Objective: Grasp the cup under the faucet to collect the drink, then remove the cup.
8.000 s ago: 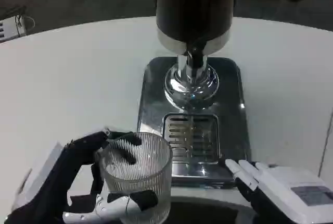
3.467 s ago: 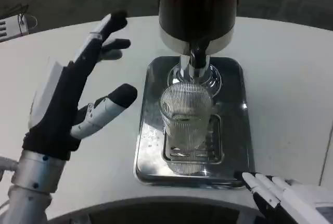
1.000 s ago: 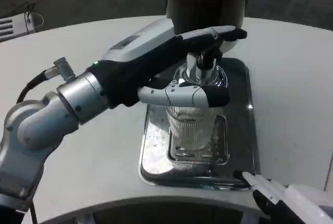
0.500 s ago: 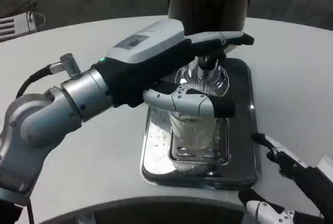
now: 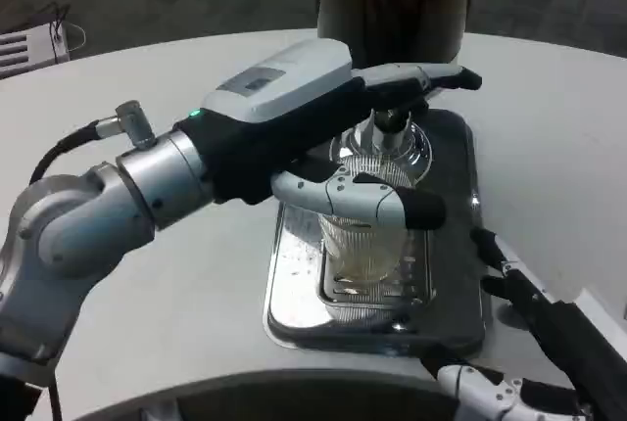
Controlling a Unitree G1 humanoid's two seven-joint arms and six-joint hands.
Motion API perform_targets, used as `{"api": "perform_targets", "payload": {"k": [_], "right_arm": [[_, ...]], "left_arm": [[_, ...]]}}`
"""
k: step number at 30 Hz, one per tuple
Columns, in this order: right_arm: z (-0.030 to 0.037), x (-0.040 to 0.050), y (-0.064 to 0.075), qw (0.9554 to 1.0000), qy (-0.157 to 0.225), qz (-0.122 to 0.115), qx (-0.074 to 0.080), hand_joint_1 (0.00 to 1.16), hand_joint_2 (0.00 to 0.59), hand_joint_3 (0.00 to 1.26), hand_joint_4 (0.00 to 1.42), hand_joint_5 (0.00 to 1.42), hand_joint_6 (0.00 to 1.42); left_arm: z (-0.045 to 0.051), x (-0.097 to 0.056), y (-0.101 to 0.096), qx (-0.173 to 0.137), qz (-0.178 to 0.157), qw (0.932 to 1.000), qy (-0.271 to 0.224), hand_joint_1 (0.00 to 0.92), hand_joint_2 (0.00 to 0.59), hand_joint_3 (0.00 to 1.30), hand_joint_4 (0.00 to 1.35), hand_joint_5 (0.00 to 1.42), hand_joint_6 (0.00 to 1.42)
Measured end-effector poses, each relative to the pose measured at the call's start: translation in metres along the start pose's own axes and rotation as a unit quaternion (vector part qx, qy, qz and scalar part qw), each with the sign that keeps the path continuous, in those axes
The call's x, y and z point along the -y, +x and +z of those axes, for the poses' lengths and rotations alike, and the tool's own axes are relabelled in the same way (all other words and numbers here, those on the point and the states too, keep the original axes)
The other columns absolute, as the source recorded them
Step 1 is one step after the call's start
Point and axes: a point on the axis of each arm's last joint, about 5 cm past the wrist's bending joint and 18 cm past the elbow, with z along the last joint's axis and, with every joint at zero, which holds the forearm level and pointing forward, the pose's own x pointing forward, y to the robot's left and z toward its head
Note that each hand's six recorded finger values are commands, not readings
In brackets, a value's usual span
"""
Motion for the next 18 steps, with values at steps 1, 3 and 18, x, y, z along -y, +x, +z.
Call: {"api": "perform_targets", "payload": {"k": [1, 3, 18], "right_arm": [[-0.0018, -0.0021, 0.005, 1.0000, -0.003, 0.002, 0.003, 0.84, 0.208, 0.00, 0.00, 0.09, 0.17], [-0.0044, -0.0060, 0.014, 0.9999, -0.005, 0.005, 0.008, 0.86, 0.201, 0.00, 0.00, 0.09, 0.17], [-0.0058, -0.0328, 0.060, 0.9975, 0.018, -0.055, 0.042, 0.90, 0.195, 0.00, 0.00, 0.11, 0.14]], "left_arm": [[-0.0001, 0.000, 0.000, 0.000, 0.001, 1.0000, -0.001, 0.000, 0.052, 0.17, 0.14, 0.25, 0.29], [-0.0002, 0.001, -0.001, 0.000, 0.003, 1.0000, -0.002, 0.000, 0.041, 0.17, 0.14, 0.25, 0.29], [0.0001, 0.001, -0.001, 0.002, 0.006, 1.0000, -0.001, 0.000, 0.027, 0.17, 0.14, 0.25, 0.29]]}}
